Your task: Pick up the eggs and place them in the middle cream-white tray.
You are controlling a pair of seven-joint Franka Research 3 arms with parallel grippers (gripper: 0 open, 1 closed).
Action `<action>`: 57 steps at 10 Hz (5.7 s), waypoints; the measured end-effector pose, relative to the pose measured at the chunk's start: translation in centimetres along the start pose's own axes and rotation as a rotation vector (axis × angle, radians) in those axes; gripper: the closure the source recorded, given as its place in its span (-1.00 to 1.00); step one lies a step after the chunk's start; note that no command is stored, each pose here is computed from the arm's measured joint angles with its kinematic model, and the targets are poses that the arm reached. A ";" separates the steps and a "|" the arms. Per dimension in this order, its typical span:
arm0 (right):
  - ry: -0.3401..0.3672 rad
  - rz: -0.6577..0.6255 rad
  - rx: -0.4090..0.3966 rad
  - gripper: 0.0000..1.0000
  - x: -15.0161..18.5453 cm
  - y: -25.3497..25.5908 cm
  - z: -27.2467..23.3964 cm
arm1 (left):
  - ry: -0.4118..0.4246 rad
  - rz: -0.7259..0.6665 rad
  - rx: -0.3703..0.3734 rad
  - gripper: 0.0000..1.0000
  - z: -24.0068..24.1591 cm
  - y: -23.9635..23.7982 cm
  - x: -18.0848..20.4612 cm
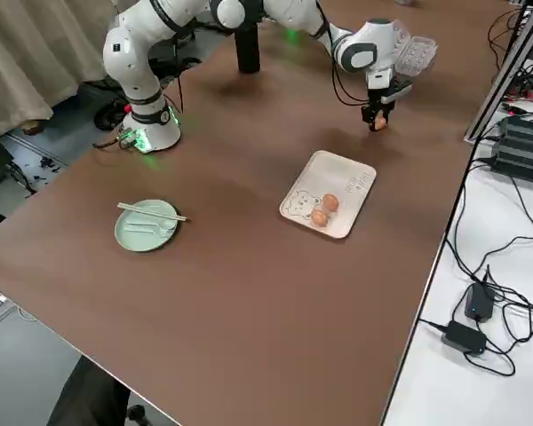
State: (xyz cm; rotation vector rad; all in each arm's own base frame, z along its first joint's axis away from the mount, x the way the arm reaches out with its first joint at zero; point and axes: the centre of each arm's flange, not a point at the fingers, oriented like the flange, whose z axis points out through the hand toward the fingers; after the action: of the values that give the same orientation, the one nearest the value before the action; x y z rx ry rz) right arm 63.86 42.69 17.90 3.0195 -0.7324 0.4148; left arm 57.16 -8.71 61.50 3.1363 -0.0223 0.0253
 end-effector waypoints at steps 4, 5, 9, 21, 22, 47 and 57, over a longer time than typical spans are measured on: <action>-0.005 -0.064 -0.028 -0.32 0.3 0.3 0.1 | 0.001 0.000 0.029 -1.00 0.0 -0.3 0.0; -0.025 -0.127 -0.078 -0.32 0.6 0.8 0.0 | 0.005 0.001 0.051 -1.00 0.0 -0.5 0.0; -0.221 -0.340 -0.214 -0.32 5.2 5.2 -1.5 | 0.011 0.007 0.049 -1.00 -0.3 -0.2 0.0; -0.296 -0.571 -0.142 -0.32 18.9 25.9 1.0 | 0.026 0.009 0.034 -1.00 -1.8 0.1 -0.2; -0.292 -0.575 -0.139 -0.32 18.5 25.5 0.9 | 0.028 0.010 0.033 -1.00 -1.9 0.2 -0.2; -0.218 -0.423 -0.092 -1.00 30.4 42.9 -35.9 | 0.014 0.028 -0.045 -1.00 -2.2 -0.3 -0.3; -0.353 -0.454 0.009 -1.00 25.4 43.9 -41.9 | 0.012 0.023 -0.043 -1.00 -2.0 -0.5 -0.2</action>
State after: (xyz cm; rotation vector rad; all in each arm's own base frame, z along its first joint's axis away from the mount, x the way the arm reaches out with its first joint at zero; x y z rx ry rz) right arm 55.15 -4.97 62.42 3.1633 -0.0272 -0.1287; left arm 56.97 -8.16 63.54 3.0931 -0.0586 0.0427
